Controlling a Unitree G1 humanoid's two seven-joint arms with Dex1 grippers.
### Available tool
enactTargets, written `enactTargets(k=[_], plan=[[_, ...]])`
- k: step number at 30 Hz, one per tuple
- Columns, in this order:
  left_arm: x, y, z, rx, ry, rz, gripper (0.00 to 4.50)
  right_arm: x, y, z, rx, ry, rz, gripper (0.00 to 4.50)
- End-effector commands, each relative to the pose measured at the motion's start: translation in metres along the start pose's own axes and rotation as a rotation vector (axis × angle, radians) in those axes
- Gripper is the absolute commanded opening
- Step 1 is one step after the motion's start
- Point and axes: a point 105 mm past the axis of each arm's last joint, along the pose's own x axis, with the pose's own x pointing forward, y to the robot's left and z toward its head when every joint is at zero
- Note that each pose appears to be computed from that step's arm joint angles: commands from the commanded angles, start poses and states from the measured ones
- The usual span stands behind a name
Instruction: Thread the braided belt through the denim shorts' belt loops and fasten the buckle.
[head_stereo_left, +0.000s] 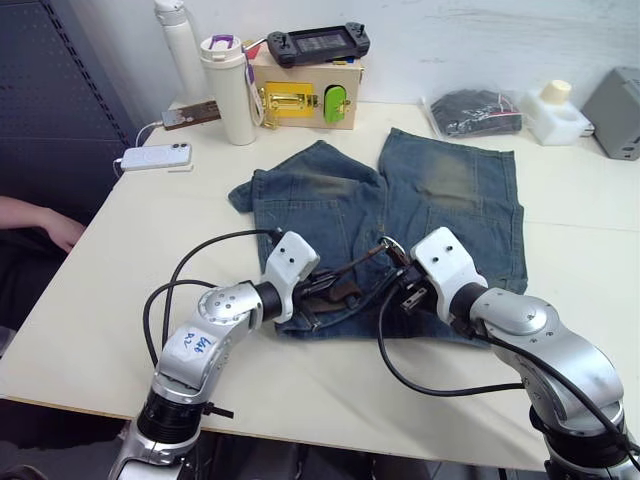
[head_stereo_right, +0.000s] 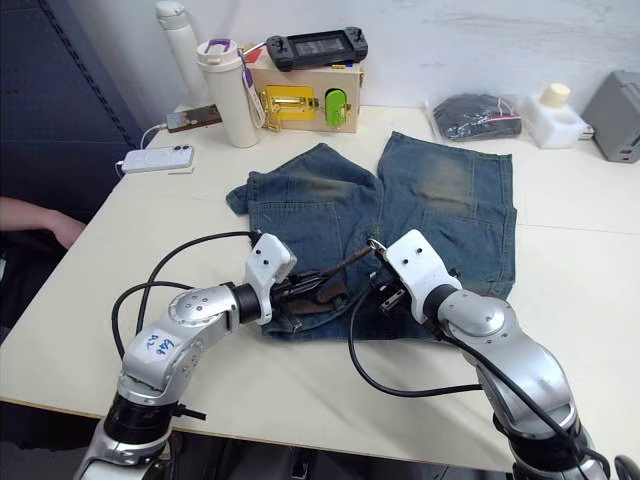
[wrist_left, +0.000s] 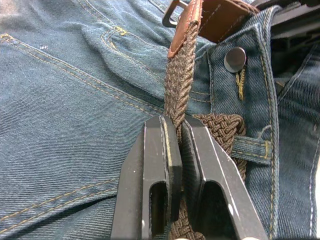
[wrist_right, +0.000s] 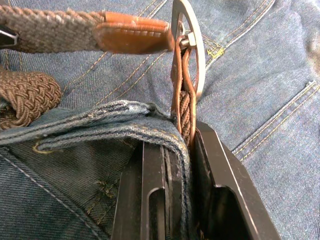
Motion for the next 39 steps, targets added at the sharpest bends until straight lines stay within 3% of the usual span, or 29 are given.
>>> enactTargets(k=[1,11,20,25,28,29,34,39], plan=[[0.001,-0.002,0.009,0.006,-0.031,-0.006,0.0,-0.007,0.0,0.016,-0.029,-0.068,-0.023,0.06],[0.016,-0.006,0.017,0.006,-0.051,-0.035,0.0,-0.008,0.018,0.023,-0.073,-0.092,0.057,0.06],[0.035,-0.029,0.046,0.06,-0.179,-0.154,0.0,-0.006,0.041,0.009,-0.167,-0.02,0.176,0.06],[0.04,-0.028,0.041,0.058,-0.169,-0.152,0.0,-0.008,0.034,0.008,-0.213,-0.023,0.169,0.06],[0.041,-0.026,0.037,0.059,-0.165,-0.143,0.0,-0.02,0.019,0.015,-0.233,-0.063,0.169,1.31],[0.041,-0.026,0.037,0.059,-0.165,-0.143,0.0,-0.022,0.015,0.017,-0.233,-0.075,0.172,1.42],[0.044,-0.028,0.036,0.09,-0.168,-0.141,0.0,-0.046,-0.016,0.055,-0.224,-0.222,0.216,3.67],[0.048,-0.025,0.04,0.209,-0.187,-0.106,0.0,-0.057,-0.044,0.08,-0.461,-0.298,0.173,3.67]])
